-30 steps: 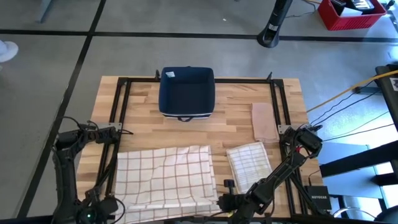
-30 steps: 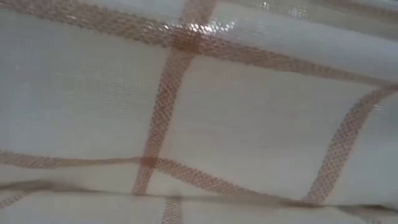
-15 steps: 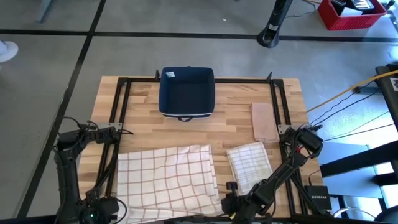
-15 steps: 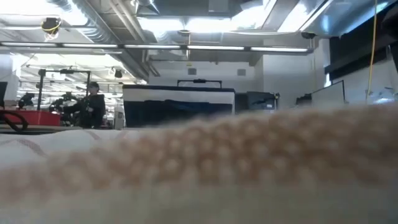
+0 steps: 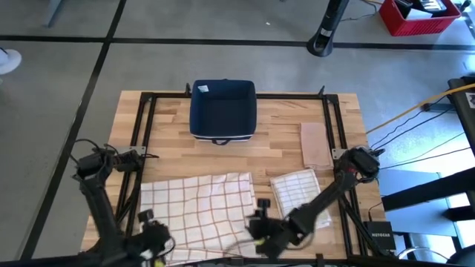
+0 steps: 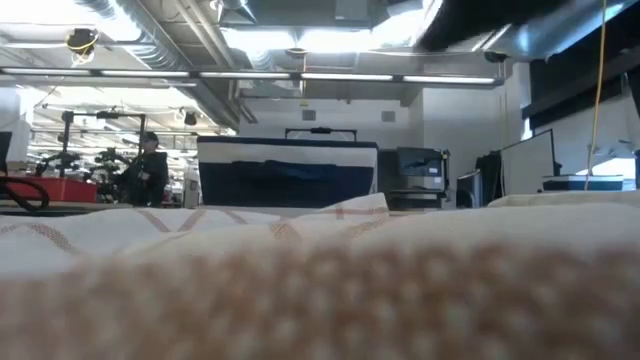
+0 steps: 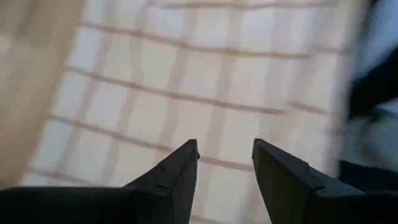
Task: Fold towel
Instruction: Fold the white with brown pattern towel on the table
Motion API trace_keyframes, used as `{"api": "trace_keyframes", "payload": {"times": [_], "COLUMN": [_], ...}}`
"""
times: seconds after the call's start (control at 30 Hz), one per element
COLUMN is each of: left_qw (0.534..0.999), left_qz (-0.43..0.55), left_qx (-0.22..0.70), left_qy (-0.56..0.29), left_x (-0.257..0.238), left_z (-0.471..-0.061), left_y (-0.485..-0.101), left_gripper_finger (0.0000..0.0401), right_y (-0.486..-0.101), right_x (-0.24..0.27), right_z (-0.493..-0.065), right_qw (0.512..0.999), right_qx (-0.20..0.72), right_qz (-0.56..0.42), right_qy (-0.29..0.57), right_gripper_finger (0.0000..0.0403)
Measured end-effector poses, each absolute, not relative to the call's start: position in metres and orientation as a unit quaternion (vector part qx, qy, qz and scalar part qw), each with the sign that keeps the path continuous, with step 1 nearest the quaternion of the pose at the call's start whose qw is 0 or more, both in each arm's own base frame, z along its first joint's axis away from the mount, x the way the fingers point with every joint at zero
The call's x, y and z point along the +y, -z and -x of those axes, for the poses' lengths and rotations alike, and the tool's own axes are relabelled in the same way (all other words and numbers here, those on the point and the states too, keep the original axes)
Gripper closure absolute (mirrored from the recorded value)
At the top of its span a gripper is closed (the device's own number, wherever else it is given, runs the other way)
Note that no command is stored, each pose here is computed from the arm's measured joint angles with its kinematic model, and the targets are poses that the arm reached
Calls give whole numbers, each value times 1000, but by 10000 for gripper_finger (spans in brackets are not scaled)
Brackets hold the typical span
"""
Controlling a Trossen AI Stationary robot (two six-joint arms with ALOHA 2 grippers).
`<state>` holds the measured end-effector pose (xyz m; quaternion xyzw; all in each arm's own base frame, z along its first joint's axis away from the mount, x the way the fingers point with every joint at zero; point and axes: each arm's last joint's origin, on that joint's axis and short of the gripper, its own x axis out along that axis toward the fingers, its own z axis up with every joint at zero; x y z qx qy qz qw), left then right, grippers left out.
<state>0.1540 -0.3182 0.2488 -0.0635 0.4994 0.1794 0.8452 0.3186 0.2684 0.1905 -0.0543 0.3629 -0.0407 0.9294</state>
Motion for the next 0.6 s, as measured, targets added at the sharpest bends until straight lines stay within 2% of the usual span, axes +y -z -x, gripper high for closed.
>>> {"api": "trace_keyframes", "payload": {"times": [0.23,0.4,0.6], "left_qw": [803,760,721], "left_qz": [-11,-24,-1], "left_qx": [515,511,545], "left_qy": [-301,-401,-428], "left_x": [-264,-217,-197], "left_z": [-177,-179,-169], "left_y": [-188,-147,-119], "left_gripper_finger": [253,253,253], "right_y": [-153,-133,-126], "right_x": [212,175,141], "right_z": [-354,-372,-362], "right_qw": [909,886,821], "right_qx": [398,445,546], "right_qz": [54,45,35], "right_qy": [114,121,165], "right_gripper_finger": [244,244,244]}}
